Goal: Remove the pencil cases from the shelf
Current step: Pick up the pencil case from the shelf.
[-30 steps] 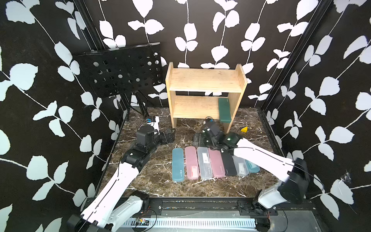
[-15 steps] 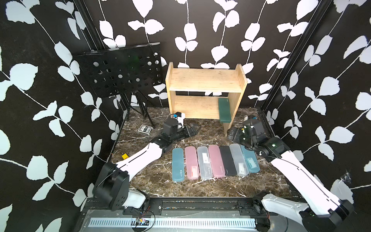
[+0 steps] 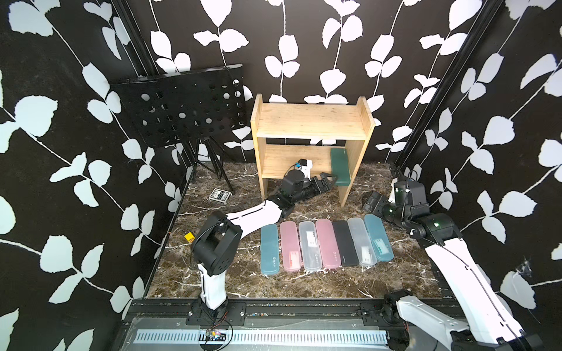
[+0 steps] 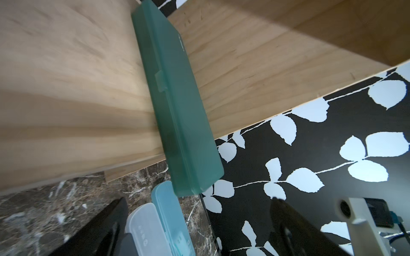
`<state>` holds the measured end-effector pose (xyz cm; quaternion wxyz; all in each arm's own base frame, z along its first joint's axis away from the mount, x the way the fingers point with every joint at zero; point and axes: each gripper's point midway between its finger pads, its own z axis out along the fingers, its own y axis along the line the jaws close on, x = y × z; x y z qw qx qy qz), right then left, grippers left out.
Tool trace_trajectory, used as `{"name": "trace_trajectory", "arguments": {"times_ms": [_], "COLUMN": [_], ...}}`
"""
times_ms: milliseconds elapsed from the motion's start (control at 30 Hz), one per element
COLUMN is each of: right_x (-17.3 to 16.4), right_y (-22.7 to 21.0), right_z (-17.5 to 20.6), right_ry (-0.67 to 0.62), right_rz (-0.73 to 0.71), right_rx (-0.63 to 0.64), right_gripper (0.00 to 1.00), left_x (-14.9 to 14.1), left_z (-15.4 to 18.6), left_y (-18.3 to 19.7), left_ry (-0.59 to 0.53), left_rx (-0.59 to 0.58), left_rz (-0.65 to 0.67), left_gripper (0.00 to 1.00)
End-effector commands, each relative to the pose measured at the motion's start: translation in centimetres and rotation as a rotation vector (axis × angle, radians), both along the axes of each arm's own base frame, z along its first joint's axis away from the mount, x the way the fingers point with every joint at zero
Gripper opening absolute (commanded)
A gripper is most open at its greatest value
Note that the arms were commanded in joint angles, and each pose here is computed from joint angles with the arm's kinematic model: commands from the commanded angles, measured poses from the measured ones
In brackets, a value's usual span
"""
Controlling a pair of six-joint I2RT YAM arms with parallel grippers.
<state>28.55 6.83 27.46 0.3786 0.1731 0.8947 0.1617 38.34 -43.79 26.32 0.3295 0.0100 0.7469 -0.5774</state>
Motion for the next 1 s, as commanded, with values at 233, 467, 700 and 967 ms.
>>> {"name": "trace_trajectory", "arguments": {"times_ms": [233,467,700,967], "right_x": [0.2,0.4,0.6,0.4], "right_y": [0.0,0.1,0.1,0.1], "right_z": [-1.4,-2.0,-2.2,-2.3], "right_ry": [0.031,0.047,0.048,0.049], "right_rz": [0.048,0.061,0.064,0.060], "right_rx": [0.041,0.054,0.065,0.072], "right_gripper": [1.00,1.00,1.00,0.99], "left_x": [1.0,1.9,2.1,1.9], "left_z": [1.9,1.2,0.7,0.2], "left_y": [-3.6,-3.9,-4.0,-3.9], "left_ry": [-0.022,-0.006,0.009,0.022], "left_rx": [-0.060,-0.066,-0.070,-0.081], "left_rz": [0.007,0.030,0.036,0.036], "left_gripper": [0.95,0.82,0.65,0.48]}}
